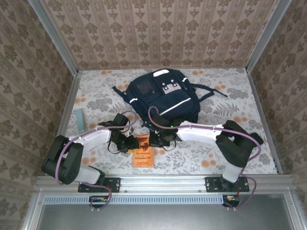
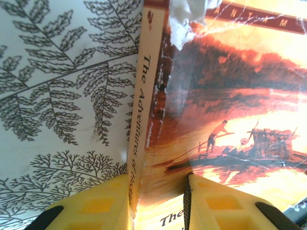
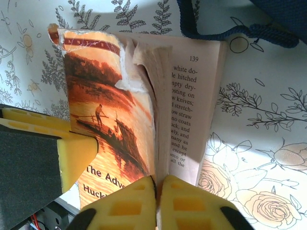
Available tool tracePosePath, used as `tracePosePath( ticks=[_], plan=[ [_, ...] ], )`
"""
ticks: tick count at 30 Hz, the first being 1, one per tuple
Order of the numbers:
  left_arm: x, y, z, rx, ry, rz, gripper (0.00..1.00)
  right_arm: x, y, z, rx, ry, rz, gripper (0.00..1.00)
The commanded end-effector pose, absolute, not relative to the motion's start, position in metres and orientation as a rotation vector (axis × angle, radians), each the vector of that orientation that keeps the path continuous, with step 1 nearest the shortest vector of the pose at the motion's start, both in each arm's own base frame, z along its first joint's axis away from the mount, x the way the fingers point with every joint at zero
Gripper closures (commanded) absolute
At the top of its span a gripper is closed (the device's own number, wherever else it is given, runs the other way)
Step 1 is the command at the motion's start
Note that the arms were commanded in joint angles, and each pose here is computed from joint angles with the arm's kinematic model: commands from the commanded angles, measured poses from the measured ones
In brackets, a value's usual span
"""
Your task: Pack the student bag
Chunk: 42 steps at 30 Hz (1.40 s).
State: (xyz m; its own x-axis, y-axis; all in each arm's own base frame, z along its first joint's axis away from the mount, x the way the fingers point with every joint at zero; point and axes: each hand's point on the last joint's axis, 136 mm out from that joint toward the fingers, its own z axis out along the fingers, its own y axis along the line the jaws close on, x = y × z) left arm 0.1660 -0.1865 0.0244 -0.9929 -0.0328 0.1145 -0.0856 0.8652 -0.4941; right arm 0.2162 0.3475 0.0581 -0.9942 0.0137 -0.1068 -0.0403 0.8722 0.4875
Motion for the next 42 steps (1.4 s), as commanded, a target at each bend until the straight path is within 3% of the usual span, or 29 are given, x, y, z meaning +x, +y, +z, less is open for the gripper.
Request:
tracePosePath(
  ticks=[1, 8, 16, 18, 23, 27, 35, 42],
  plan=[
    [0.170, -0.185, 0.014, 0.097, -2.957, 0.742, 0.71, 0.211, 0.368, 0.077, -0.112, 2.886, 0.888, 0.83],
    [0.170, -0.185, 0.013, 0.098, -2.956, 0.745, 0.71, 0.208, 0.377, 0.062, -0.151, 2.916, 0.875, 0.78],
    [0.176, -0.184, 0.027, 0.098, -2.983, 0.768, 0.69, 0.212, 0.363, 0.068, -0.122, 2.888, 0.794, 0.92],
    [0.182, -0.184, 0.039, 0.116, -2.996, 0.813, 0.64, 0.216, 0.357, 0.075, -0.129, 2.863, 0.791, 0.93],
    [0.211, -0.176, 0.088, 0.193, -3.047, 1.023, 0.32, 0.222, 0.351, 0.109, -0.240, 2.767, 0.936, 0.96],
    [0.232, -0.176, 0.131, 0.191, -3.079, 1.206, 0.13, 0.228, 0.347, 0.154, -0.339, 2.630, 1.101, 0.97],
    [0.259, -0.199, 0.203, 0.036, -3.039, 1.594, 0.04, 0.265, 0.306, 0.224, -0.248, 2.418, 1.258, 0.96],
    [0.276, -0.219, 0.225, -0.072, -2.947, 1.773, 0.00, 0.286, 0.282, 0.257, -0.213, 2.300, 1.395, 0.97]
  ],
)
